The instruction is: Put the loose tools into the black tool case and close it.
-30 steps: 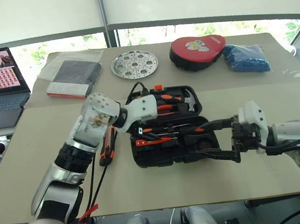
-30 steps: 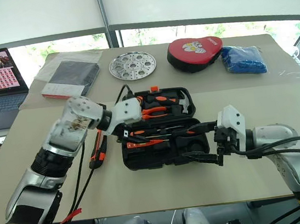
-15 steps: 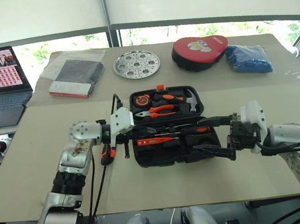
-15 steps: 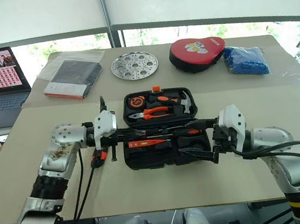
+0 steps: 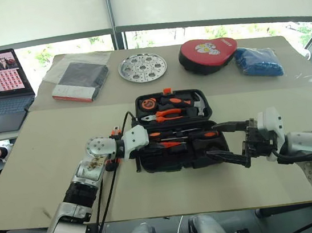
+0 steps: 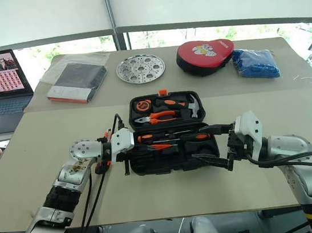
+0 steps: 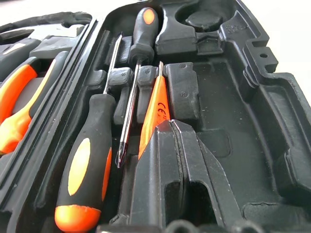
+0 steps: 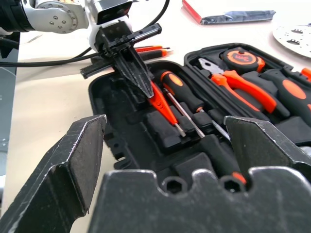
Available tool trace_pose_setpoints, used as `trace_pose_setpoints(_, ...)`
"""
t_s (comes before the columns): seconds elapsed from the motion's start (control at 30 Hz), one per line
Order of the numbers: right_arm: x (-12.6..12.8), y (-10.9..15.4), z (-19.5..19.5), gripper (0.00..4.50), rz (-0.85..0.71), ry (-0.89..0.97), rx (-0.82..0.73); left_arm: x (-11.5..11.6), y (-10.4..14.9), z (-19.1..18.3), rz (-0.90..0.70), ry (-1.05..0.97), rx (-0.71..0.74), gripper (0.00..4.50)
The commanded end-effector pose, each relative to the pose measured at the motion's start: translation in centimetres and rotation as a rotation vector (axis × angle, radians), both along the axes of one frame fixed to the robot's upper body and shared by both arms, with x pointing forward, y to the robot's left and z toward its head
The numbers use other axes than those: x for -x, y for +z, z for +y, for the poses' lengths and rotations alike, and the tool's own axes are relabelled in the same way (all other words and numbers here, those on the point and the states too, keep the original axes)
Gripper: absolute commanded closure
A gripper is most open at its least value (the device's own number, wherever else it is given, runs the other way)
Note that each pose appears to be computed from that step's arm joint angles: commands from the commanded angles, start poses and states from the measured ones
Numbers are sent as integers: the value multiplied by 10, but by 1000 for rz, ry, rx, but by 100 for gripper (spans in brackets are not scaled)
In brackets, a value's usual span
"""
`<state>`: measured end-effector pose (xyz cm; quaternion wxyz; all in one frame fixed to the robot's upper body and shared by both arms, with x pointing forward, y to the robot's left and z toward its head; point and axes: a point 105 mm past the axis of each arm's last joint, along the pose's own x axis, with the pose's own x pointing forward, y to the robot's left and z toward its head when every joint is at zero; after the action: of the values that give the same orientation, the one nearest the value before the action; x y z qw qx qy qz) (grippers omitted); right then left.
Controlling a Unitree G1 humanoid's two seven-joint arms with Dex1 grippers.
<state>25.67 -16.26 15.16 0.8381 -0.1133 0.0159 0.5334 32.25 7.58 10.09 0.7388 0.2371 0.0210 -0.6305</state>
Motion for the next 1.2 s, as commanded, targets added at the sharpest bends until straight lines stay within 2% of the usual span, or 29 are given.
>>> trace_pose_setpoints(0.03, 4, 13, -1, 0, -35, 13, 1, 0, 6, -5, -12, -12, 25, 446)
trace_pose_setpoints(0.3, 6, 14, 3, 0, -13, 20, 2, -3, 13, -9, 14, 16, 94, 446)
trace_pose_setpoints(0.53, 6, 13, 5, 0, 2, 19, 3, 0, -14, -6, 53, 27, -37, 446)
trace_pose_setpoints(0.67, 6, 12, 5, 0, 7, 21, 2, 4, -31, -3, 154, 58, -95, 446)
trace_pose_setpoints(0.93, 5, 12, 3, 0, 6, 8, -2, 9, -34, 9, 163, 97, -133, 446)
trace_pose_setpoints(1.03, 3, 14, -2, 0, -14, -18, -12, 14, -12, 10, 82, 71, -28, 446)
trace_pose_setpoints(1.1, 0, 16, -7, 0, -47, -47, -29, 11, 15, 13, -7, 109, 110, 446)
trace_pose_setpoints(1.2, -4, 20, -22, 0, -106, -110, -52, 13, 52, 38, -71, 225, 306, 364)
